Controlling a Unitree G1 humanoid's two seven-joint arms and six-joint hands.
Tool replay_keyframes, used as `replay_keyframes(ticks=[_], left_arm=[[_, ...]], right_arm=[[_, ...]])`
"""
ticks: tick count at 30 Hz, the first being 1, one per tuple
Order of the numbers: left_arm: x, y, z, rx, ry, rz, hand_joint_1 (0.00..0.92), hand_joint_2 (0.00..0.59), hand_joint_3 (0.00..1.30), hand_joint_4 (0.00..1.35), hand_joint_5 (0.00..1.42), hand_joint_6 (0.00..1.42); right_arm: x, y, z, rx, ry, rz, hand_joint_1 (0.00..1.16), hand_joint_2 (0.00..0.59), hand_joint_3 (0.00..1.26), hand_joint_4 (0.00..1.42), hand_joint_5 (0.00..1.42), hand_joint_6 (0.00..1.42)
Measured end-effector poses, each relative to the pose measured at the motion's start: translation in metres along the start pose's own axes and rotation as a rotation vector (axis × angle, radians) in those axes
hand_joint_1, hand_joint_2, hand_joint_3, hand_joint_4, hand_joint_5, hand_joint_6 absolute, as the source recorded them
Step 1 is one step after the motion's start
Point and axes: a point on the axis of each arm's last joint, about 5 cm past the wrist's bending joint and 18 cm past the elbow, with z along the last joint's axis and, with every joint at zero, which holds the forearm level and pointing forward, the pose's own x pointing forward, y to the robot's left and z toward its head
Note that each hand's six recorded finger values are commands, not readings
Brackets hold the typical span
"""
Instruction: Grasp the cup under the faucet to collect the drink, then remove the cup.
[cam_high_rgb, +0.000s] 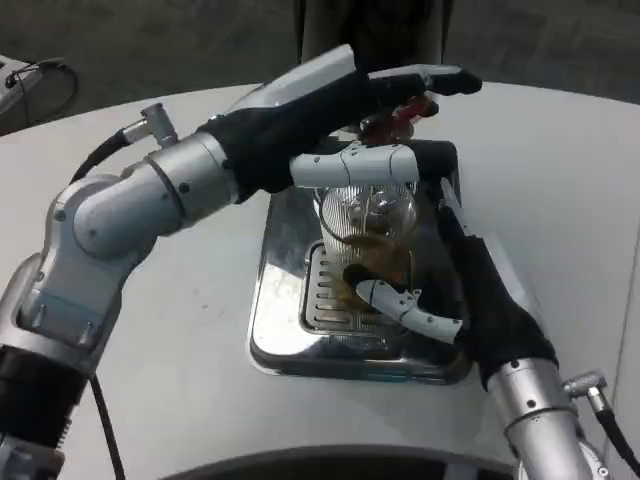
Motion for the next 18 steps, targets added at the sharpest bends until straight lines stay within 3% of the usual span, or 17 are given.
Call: replay_keyframes(ticks=[9, 18], left_arm=[[0.0006, 0.0028, 0.0010, 0.008, 0.000, -0.008, 0.000, 0.000, 0.18, 0.10, 0.17, 0.09], [0.0000, 0.0053, 0.0022, 0.018, 0.001, -0.013, 0.000, 0.000, 0.18, 0.10, 0.16, 0.08]], right_arm=[[0.0028, 0.0003, 0.0035, 0.006, -0.011, -0.001, 0.67, 0.213, 0.00, 0.00, 0.01, 0.00], [0.0073, 0.0085, 0.0095, 0.019, -0.003, -0.014, 0.65, 0.216, 0.00, 0.00, 0.02, 0.00]])
